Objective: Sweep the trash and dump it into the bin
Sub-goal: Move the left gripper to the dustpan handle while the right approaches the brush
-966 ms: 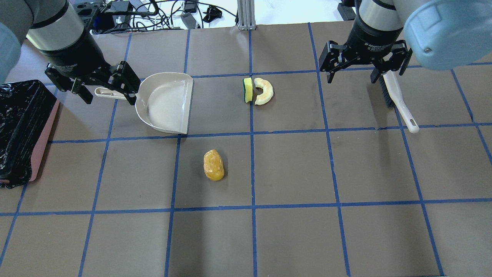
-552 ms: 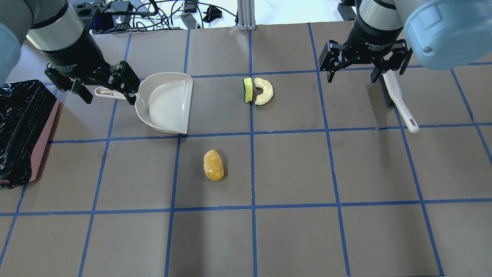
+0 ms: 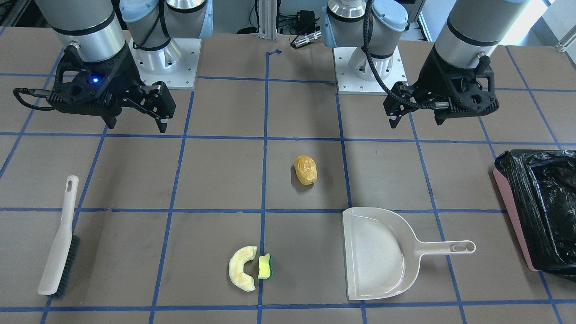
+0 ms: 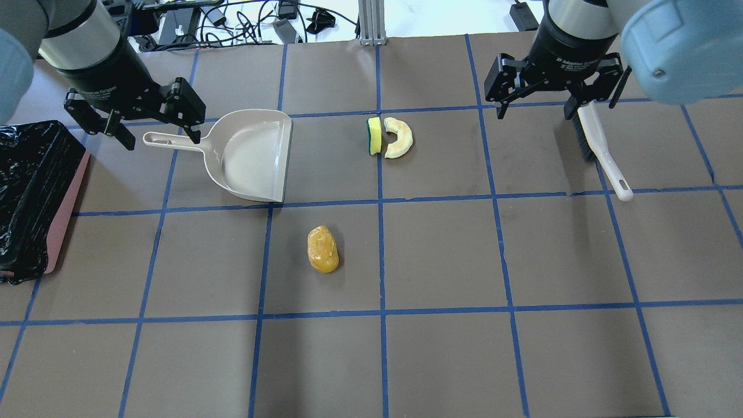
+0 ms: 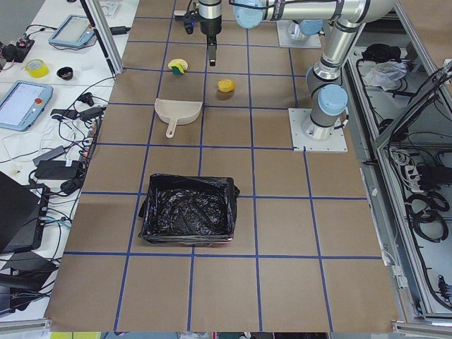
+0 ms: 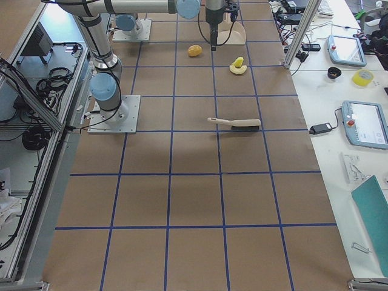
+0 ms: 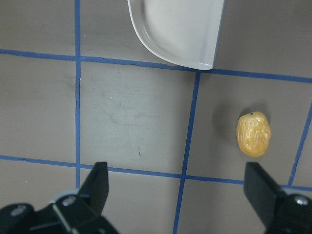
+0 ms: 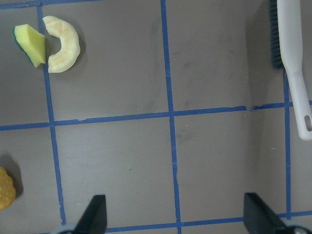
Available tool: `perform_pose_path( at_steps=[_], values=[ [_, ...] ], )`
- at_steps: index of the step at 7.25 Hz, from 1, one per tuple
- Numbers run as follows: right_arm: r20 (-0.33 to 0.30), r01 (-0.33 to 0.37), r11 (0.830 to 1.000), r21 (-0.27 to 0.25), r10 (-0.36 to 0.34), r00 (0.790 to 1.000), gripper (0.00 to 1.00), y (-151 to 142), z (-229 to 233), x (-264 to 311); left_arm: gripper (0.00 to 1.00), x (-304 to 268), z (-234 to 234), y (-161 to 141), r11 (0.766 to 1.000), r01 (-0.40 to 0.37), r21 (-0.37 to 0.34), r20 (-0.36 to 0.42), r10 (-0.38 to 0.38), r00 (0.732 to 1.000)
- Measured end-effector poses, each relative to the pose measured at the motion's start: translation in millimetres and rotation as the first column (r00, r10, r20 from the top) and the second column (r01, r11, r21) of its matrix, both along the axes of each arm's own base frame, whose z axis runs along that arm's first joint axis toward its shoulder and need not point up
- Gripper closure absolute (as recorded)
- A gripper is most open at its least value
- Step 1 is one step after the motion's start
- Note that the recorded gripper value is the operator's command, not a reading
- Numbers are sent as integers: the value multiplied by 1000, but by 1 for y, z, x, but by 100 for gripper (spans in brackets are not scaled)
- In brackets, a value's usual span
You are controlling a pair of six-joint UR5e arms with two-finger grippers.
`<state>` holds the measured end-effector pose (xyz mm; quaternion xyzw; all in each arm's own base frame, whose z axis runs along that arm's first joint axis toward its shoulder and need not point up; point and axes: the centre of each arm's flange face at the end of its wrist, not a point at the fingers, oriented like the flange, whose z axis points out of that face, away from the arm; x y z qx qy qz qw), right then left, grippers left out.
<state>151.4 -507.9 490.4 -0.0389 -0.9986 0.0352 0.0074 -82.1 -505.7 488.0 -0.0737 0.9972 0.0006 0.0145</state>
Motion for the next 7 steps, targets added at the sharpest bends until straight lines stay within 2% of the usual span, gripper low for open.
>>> perform_pose_path(
  at_steps=[1,2,3,5,7],
  values=[
    [1,11,1000,-9,-11,1000,0,-1,1,0,0,6,-4,-7,995,-102,-15,2,102,995],
    [4,21,999,-25,-21,1000,0,-3,2,1,0,13,-8,-17,975,-221,-38,1,221,975],
    [5,26,999,-29,-25,1000,0,-4,1,0,0,24,-13,-27,932,-359,-54,-5,359,933],
    [4,26,1000,-11,-26,1000,0,-5,-7,0,0,39,-23,-37,791,-610,-56,-11,610,792],
    [5,19,999,37,-19,1000,0,-12,-33,0,1,52,-30,-53,691,-717,-89,-33,718,696]
  ],
)
